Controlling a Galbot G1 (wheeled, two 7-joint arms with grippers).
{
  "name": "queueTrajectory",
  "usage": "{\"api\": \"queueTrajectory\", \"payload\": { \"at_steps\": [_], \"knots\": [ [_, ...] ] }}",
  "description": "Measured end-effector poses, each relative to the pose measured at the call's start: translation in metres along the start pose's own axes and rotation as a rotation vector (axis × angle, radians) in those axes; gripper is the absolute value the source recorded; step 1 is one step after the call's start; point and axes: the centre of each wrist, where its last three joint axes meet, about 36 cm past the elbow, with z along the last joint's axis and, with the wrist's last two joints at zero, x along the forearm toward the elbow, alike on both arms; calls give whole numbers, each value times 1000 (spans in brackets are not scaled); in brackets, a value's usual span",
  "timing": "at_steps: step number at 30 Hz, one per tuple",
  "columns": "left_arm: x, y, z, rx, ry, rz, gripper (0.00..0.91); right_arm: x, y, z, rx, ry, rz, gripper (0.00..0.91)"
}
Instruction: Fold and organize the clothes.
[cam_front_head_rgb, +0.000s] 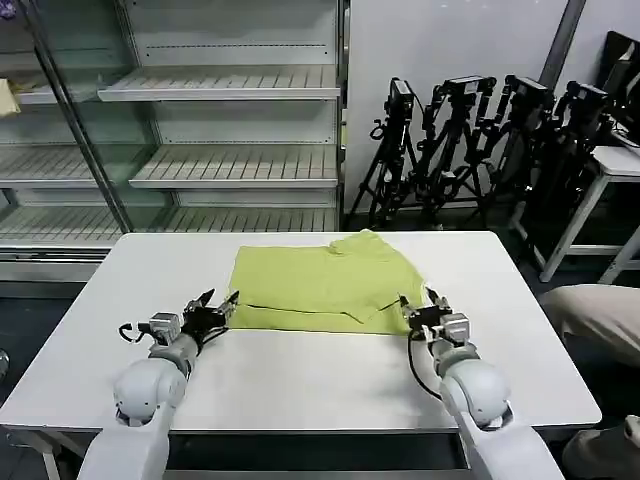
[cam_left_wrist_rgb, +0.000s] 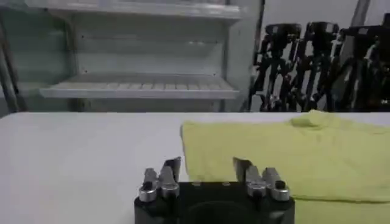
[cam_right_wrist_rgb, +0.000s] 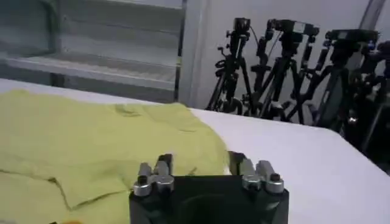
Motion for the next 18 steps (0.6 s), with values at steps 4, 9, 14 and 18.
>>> {"api": "queueTrajectory", "payload": {
  "at_steps": [4,9,14,18],
  "knots": [
    [4,0,5,1,16,-13,907,11,2,6,-11,20,-1,907],
    [8,0,11,5,38,-30,725,18,2,11,-16,38,-3,413],
    [9,1,18,8,61,-34,10,20,1,15,-30,56,10,0],
    [8,0,20,10,71,-29,20,20,1,18,-40,68,14,0]
  ]
}}
